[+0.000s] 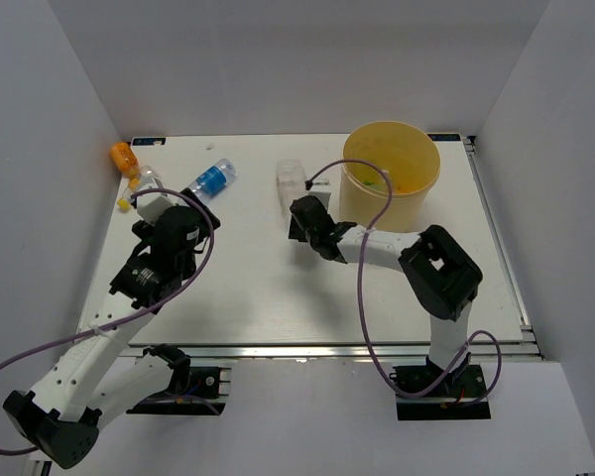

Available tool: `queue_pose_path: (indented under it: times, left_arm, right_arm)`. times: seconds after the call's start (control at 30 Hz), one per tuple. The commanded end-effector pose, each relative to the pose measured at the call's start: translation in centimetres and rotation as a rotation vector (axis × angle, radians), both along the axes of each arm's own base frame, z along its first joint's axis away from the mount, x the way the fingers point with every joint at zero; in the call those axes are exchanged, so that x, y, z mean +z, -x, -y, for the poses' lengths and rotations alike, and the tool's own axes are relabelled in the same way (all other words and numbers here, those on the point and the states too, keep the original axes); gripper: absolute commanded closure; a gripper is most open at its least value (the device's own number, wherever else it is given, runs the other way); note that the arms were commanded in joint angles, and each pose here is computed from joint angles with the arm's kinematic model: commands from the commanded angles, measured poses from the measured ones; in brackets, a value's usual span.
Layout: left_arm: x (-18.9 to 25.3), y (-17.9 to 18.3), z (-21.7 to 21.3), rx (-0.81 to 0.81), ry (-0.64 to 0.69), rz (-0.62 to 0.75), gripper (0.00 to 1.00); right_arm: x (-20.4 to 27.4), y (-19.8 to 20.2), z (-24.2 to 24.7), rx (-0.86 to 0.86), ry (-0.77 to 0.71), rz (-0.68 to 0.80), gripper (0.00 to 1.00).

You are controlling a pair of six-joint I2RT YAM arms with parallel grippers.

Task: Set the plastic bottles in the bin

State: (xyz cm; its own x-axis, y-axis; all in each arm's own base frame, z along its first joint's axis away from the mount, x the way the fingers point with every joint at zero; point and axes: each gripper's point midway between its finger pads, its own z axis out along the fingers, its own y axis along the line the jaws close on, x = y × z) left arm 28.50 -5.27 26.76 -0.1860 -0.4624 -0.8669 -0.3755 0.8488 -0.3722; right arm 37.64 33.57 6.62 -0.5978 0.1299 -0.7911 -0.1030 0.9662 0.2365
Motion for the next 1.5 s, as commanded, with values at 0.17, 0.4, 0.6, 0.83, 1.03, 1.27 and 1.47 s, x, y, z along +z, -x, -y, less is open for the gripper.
queue_pose_path:
  times: [0.17,0.4,0.6,0.83,1.03,1.27,1.47]
  left_arm:
    - [-0.2,-0.3,-0.4,0.028,-0.010,-0.003,0.02]
    - [0.2,0.0,-1.0,0.055,-0.023,0.005,0.02]
    - [0.2,-0.5,-0.8,0.050,-0.025,0.007,0.02]
    - [0.2,-0.8,-0.5,0.047,-0.038,-0.011,0.02]
    - [-0.3,-0.9,-0.5,0.046,-0.047,-0.024,0.02]
    - [-0.9,-1.8,0.3,0.021,-0.069,-0.057,0.02]
    - [-2.8,-5.9,1.3,-0.039,-0.113,-0.147,0.02]
  right_arm:
    - [24.9,1.3,-4.1,0.432,-0.145,0.510,1.00]
    - [31.5,-1.5,9.8,-0.023,-0.084,0.634,1.00]
    - [28.2,-1.1,18.9,-0.210,-0.069,0.516,0.93]
    - [25.6,0.6,21.6,-0.260,0.010,0.417,0.13]
    - [27.9,2.6,20.9,-0.158,-0.056,0.495,0.11]
    - [29.1,4.3,19.3,-0.004,-0.082,0.565,0.11]
    - [28.9,5.8,17.8,0.112,-0.108,0.564,0.11]
